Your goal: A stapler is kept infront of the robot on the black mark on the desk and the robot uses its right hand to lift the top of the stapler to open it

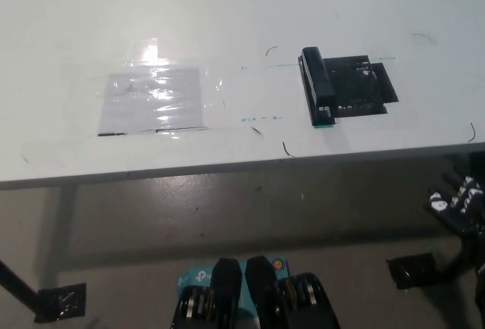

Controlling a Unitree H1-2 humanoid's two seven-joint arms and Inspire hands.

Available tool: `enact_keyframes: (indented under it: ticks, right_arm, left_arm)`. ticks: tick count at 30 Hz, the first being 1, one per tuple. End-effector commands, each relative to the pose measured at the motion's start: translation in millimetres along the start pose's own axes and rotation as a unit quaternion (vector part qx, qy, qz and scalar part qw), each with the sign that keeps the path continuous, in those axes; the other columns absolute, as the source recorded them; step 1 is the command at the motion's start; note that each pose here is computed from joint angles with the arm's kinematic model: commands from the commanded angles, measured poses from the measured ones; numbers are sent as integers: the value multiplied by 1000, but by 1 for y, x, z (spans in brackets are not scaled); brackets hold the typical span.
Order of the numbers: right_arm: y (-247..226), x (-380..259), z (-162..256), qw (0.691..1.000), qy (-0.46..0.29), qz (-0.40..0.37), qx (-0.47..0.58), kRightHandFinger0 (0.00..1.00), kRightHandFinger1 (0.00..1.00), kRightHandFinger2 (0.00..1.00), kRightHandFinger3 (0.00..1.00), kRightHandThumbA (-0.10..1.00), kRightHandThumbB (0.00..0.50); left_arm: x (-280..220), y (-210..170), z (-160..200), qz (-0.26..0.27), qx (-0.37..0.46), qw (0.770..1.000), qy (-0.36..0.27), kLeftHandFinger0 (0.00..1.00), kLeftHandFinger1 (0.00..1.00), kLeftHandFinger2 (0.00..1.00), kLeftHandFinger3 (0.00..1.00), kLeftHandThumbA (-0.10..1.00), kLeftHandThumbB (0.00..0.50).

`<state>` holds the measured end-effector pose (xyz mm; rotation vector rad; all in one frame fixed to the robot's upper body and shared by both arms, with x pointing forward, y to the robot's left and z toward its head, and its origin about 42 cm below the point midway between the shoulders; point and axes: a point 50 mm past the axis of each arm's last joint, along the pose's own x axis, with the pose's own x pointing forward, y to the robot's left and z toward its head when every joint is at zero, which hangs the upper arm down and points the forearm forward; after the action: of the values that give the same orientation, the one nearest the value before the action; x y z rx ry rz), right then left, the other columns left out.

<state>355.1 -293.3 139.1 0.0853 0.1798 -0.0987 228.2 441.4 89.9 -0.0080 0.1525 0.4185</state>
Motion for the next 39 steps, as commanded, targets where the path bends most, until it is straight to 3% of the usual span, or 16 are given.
enact_keyframes:
  ticks: [1, 4, 6, 17, 21, 23, 26, 30, 35, 39]
  right_arm:
    - [9, -8, 32, 996, -25, 74, 37, 655, 847, 965, 1000, 409, 149]
    - [20, -14, 56, 992, -62, 99, 53, 630, 803, 895, 1000, 395, 132]
    - [29, -18, 74, 986, -82, 124, 76, 631, 792, 899, 1000, 380, 105]
    - [59, -23, 118, 971, -89, 186, 123, 588, 695, 802, 1000, 324, 96]
    - [79, -5, 114, 965, -55, 177, 185, 668, 705, 786, 1000, 307, 53]
    - [90, 7, 108, 955, -28, 165, 245, 699, 740, 848, 1000, 277, 7]
    - [97, 19, 101, 940, 2, 154, 304, 780, 801, 942, 1000, 266, 0]
    - [117, 45, 88, 923, 42, 125, 361, 717, 824, 996, 1000, 333, 0]
    - [141, 66, 85, 911, 62, 118, 389, 725, 828, 1000, 1000, 357, 0]
    - [161, 78, 83, 907, 85, 104, 398, 656, 791, 943, 1000, 313, 0]
  left_arm:
    - [5, 5, 12, -4, 3, 1000, -10, 522, 565, 755, 885, 362, 133]
    - [5, 5, 14, -5, 9, 1000, -12, 532, 568, 743, 892, 362, 125]
    - [4, 5, 14, -7, 14, 1000, -11, 530, 568, 723, 878, 372, 115]
    - [0, 6, 9, -4, 14, 1000, 0, 543, 604, 736, 871, 374, 121]
    - [-1, 7, 11, -4, 14, 1000, -6, 558, 598, 757, 895, 362, 111]
    - [0, 7, 9, -6, 14, 1000, -4, 560, 595, 745, 888, 367, 127]
    - [-1, 7, 10, -5, 16, 1000, -2, 564, 594, 724, 872, 383, 127]
    - [0, 7, 12, -7, 20, 1000, -4, 556, 584, 712, 853, 391, 119]
    - [2, 4, 14, -10, 18, 1000, -6, 569, 606, 734, 880, 387, 107]
    - [3, 5, 16, -8, 19, 1000, -11, 543, 587, 714, 857, 382, 118]
